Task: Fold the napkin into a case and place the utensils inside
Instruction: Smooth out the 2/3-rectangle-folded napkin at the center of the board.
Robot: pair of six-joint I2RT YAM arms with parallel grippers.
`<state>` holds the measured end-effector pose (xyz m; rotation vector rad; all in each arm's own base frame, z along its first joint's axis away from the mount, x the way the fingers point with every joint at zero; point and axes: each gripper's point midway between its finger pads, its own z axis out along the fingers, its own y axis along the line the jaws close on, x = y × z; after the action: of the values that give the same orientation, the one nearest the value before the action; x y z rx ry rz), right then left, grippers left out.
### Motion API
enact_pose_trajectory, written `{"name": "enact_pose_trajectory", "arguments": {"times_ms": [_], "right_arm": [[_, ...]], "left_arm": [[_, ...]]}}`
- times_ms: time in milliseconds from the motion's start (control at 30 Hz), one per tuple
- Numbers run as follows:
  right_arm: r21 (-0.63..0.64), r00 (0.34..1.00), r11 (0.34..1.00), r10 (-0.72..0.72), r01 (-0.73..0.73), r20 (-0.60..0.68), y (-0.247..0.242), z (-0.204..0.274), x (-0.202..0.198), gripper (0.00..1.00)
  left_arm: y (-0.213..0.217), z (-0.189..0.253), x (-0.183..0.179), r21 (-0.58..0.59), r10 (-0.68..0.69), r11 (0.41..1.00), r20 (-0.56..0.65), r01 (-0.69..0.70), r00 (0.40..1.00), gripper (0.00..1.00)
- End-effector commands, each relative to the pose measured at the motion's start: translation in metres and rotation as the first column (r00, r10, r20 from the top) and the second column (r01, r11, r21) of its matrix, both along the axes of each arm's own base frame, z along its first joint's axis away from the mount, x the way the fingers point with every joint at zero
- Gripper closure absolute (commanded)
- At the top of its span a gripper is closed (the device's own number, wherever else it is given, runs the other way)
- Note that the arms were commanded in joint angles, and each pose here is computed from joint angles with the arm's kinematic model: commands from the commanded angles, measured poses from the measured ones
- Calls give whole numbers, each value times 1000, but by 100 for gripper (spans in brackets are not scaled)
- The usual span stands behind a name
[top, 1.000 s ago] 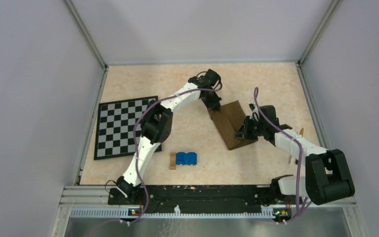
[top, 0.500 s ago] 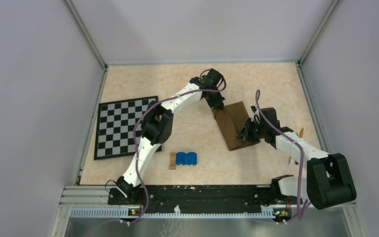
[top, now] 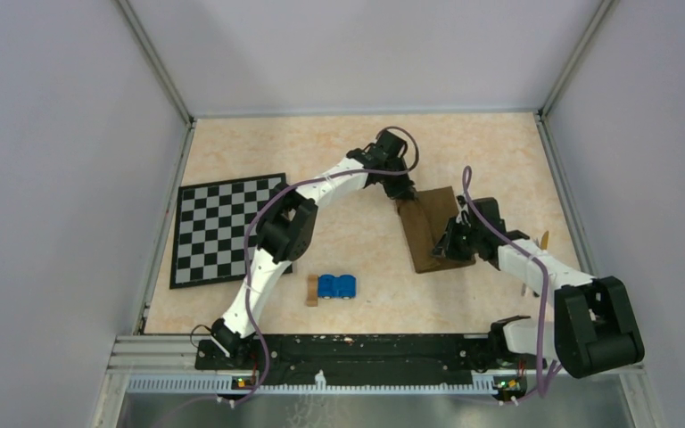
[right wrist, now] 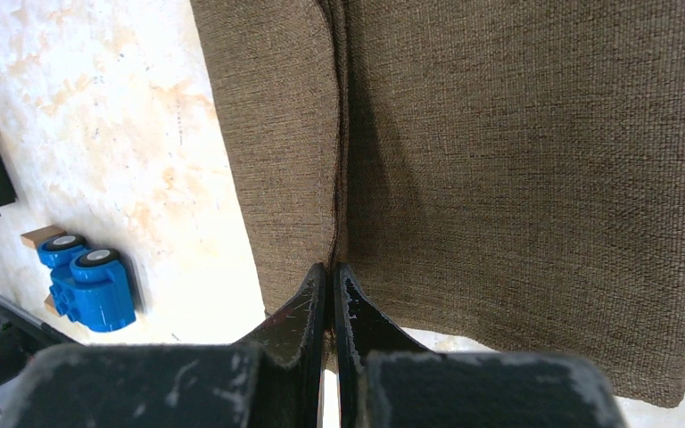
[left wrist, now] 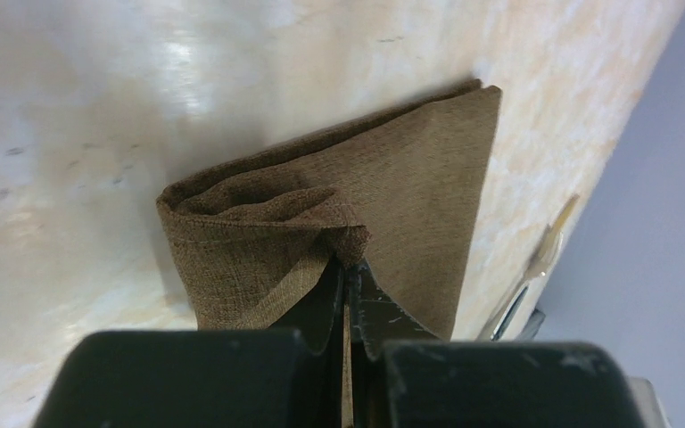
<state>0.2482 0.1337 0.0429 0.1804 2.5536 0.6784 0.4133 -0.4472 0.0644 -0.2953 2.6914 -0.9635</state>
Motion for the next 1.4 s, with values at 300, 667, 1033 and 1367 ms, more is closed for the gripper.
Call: {"name": "enact_pose_trajectory", "arguments": {"times_ms": [300,667,1033,1367], "right_arm": [[2,999,1000,2,-2,-52,2,-2,0,75],[181,979,967,-195,181,64,-23,39,112,73],[138,972,966,-227,217,59,-29,2,160,100],[130,977,969,-212,208,22,-28,-15,154,100]], "left_arm": [[-35,34,-8,-156,-170,969,148,193,974,100],[-34,25,-10,-152,-184,967,130,203,974,100],[-41,17,-5,-184,-173,964,121,194,977,100],[-50,4,8,-213,-117,967,107,137,987,100]]}}
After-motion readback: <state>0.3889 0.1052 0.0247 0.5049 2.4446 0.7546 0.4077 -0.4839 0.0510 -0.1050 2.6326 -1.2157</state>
